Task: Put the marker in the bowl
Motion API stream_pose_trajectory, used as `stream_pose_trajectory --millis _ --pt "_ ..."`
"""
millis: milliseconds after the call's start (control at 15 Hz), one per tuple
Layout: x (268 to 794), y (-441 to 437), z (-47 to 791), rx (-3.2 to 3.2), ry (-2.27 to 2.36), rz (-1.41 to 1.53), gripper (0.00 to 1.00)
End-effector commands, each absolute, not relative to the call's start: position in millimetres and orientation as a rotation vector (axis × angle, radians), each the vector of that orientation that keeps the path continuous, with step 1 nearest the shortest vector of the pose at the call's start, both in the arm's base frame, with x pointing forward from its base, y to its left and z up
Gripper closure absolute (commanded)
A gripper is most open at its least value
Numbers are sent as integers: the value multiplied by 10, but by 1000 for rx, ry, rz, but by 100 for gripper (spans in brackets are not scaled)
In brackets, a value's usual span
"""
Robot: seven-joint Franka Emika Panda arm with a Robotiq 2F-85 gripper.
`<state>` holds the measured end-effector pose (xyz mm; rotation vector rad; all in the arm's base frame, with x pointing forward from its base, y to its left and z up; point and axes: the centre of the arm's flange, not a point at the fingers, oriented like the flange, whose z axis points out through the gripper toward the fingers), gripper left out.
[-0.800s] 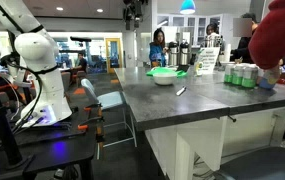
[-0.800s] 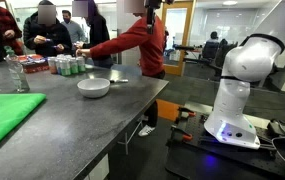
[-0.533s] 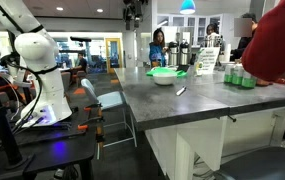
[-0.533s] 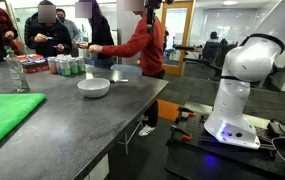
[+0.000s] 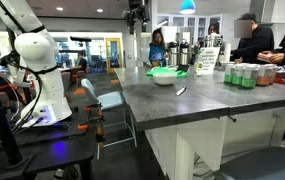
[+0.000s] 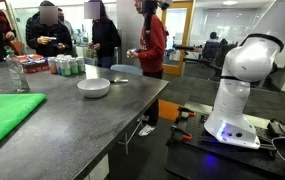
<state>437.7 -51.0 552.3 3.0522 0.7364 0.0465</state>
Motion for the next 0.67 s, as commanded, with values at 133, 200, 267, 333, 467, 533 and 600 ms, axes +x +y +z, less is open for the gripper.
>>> stream_pose_trajectory --millis 133,200,267,333,467,533,600 --pt "4855 -767 4997 2924 1033 98 0" --pt "4964 -793 4862 2906 1043 129 0" --pt "5061 -818 4745 2904 1050 156 0" --pt "5161 -840 4620 2915 1027 167 0" --pt "5349 -859 4348 2926 980 218 0" --pt "5410 -873 4225 2927 982 202 0" --pt "5457 -911 4104 2937 989 171 0"
